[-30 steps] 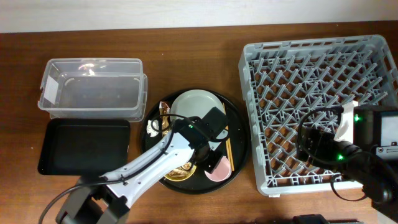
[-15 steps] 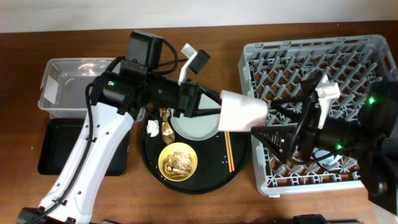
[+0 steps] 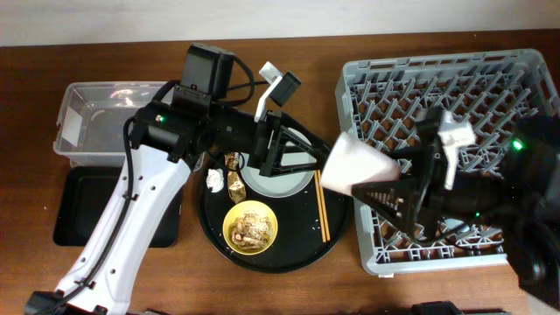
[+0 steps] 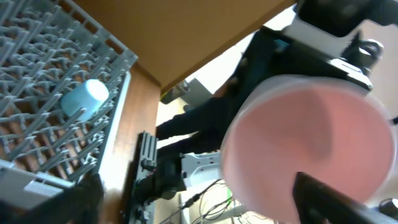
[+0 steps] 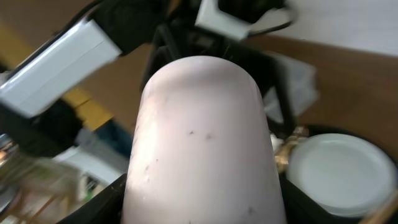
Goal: Sort waste into correct bins and load items into the dishwasher rack
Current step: 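Place the pink cup upside down in the rack's right side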
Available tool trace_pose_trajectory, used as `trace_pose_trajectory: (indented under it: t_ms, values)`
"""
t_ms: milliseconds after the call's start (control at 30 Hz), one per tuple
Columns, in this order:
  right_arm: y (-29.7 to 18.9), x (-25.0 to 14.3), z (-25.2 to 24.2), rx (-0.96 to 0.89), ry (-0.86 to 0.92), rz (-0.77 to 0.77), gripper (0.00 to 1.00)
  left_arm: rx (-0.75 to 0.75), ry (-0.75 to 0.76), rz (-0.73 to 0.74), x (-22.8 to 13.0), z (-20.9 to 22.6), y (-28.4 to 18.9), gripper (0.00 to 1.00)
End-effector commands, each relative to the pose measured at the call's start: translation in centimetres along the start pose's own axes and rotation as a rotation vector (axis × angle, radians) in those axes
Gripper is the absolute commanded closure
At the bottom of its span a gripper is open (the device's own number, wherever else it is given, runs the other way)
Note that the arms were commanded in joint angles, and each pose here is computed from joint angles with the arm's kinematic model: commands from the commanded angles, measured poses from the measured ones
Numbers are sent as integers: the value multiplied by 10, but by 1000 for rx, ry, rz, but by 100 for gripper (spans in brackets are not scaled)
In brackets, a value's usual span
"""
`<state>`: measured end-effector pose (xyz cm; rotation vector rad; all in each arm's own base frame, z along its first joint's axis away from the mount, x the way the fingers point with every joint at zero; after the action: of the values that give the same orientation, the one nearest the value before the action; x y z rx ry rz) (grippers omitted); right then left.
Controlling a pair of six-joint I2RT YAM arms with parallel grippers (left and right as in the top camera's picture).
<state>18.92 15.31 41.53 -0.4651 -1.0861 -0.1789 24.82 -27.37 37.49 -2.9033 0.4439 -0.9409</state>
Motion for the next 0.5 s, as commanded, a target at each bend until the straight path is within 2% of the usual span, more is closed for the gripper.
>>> trace_pose_trajectory:
  t_ms: [0,67,100,167,267,333,400,467]
  values:
    - [-72,-36,-70,-689,322,-3,39,281,-34,-86,12,46,-29,0]
    - [-144,-83,-107,-1180,590,34,39,348,-94,-103,8,58,-42,0]
    - [-174,-99,-118,-1355,720,22,38,382,-122,-99,4,64,-45,0]
    - [-189,-108,-140,-1426,849,18,38,384,-149,-90,0,64,-44,0]
    - [-221,-149,-202,-1486,1164,110,40,384,-210,-64,-11,64,-44,0]
    - [-243,-182,-238,-1460,1360,116,40,415,-222,-59,-14,68,-46,0]
    - [-256,-210,-264,-1417,1492,111,39,466,-233,-52,-18,75,-49,0]
    - [-249,-231,-283,-1361,1566,172,39,474,-215,-40,-20,76,-49,0]
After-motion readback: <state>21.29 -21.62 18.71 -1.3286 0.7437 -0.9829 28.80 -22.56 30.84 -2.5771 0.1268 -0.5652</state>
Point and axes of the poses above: each gripper's point midway between its finger pads, its own y axis out along the fingers, its own z axis along the line the jaws close on, x = y × z, the point moved 1 cm from there along -y, back along the fingers, and after that the axes turned 5 degrees about -y, right-handed, at the moved point
